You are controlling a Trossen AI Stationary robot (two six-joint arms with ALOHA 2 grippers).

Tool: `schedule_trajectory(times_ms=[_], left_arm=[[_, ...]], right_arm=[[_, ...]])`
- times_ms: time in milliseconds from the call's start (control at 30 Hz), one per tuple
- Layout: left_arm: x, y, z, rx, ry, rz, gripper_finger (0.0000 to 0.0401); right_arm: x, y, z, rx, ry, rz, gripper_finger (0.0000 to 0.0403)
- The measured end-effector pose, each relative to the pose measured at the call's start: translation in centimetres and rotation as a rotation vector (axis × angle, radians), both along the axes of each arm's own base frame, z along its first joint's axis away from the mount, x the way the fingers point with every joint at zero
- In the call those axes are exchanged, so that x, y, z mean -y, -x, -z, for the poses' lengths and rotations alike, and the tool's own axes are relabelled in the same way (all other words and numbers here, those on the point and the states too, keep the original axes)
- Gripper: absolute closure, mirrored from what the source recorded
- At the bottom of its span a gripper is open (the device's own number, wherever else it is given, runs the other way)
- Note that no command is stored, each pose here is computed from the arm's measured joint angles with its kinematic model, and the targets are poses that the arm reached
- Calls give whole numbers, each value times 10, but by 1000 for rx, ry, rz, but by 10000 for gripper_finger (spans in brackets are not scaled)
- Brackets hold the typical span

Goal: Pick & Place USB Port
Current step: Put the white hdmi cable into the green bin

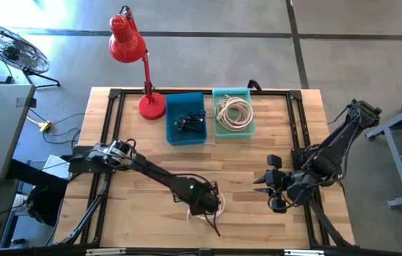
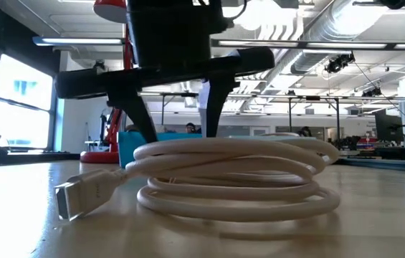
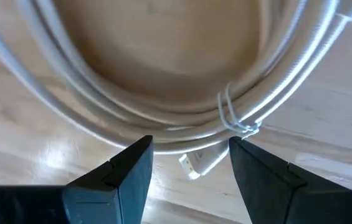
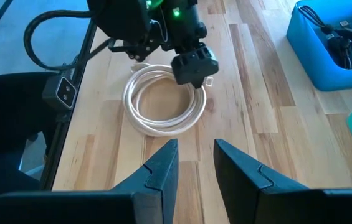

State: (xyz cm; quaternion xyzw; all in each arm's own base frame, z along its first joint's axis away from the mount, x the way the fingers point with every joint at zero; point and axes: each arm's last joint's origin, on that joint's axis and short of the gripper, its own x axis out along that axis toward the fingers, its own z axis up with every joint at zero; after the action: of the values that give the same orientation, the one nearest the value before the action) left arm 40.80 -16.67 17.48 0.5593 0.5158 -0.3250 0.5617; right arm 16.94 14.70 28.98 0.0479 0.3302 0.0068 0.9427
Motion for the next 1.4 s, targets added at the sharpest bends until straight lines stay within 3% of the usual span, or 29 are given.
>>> schedule_trajectory(times_ms=[533, 733, 867, 1000, 1133, 1400], left_arm=[[8, 0, 1, -95, 191, 270, 190], [7, 1, 16, -77, 201, 285, 194], [5, 8, 31, -86, 223, 281, 217], [2, 14, 45, -89, 197, 261, 269], [2, 11, 44, -28, 168, 166, 352], [4, -3, 25, 127, 150, -49, 352]], right_arm=[[-7, -7, 12, -43, 37, -5, 309], [-7, -7, 12, -43, 33, -3, 309], [-8, -7, 12, -41, 30, -3, 309], [-8, -7, 11, -40, 29, -3, 309], [-8, -7, 11, -38, 29, -1, 309], [-7, -8, 11, -20, 48, 17, 309]])
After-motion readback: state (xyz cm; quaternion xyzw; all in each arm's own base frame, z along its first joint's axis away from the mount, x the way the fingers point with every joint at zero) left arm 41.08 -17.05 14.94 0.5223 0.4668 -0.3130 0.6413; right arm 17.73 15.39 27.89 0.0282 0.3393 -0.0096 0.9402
